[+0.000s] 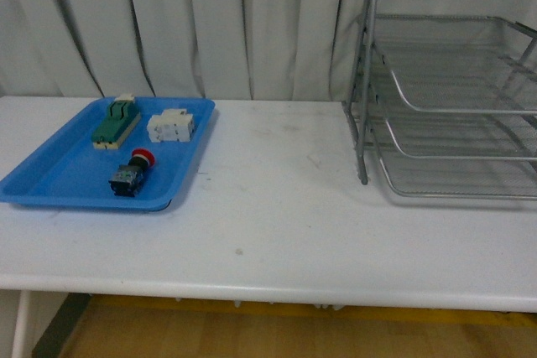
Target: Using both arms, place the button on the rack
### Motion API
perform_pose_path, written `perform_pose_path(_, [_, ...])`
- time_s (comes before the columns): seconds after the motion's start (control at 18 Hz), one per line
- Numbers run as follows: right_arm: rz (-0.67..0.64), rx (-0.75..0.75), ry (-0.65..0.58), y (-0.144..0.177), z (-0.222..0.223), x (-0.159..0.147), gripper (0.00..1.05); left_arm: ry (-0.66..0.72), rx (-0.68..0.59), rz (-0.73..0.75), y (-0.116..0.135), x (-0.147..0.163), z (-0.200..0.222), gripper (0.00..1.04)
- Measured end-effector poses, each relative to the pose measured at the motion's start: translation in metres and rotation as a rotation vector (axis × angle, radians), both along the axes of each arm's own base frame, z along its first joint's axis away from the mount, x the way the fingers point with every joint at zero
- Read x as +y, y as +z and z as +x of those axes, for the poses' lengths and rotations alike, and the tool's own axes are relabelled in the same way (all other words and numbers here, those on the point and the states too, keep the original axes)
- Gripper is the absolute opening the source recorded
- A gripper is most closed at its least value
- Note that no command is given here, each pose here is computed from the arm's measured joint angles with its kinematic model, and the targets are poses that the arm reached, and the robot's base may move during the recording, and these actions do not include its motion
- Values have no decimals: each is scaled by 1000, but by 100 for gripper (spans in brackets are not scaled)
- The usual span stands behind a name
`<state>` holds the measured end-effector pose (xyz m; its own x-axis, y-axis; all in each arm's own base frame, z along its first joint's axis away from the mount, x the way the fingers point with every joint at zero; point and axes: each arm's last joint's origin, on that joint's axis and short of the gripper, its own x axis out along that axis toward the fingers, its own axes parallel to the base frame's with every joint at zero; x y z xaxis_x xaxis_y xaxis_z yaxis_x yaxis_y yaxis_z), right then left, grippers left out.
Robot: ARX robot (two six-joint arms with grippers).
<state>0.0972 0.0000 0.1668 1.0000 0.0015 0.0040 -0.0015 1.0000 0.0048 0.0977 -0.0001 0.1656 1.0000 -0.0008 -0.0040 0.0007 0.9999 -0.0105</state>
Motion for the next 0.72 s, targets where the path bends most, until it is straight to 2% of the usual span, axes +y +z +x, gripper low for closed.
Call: perform_pose_path(0.72, [0, 0, 0, 0, 0, 0, 98, 0, 0, 0, 0, 0, 0, 98])
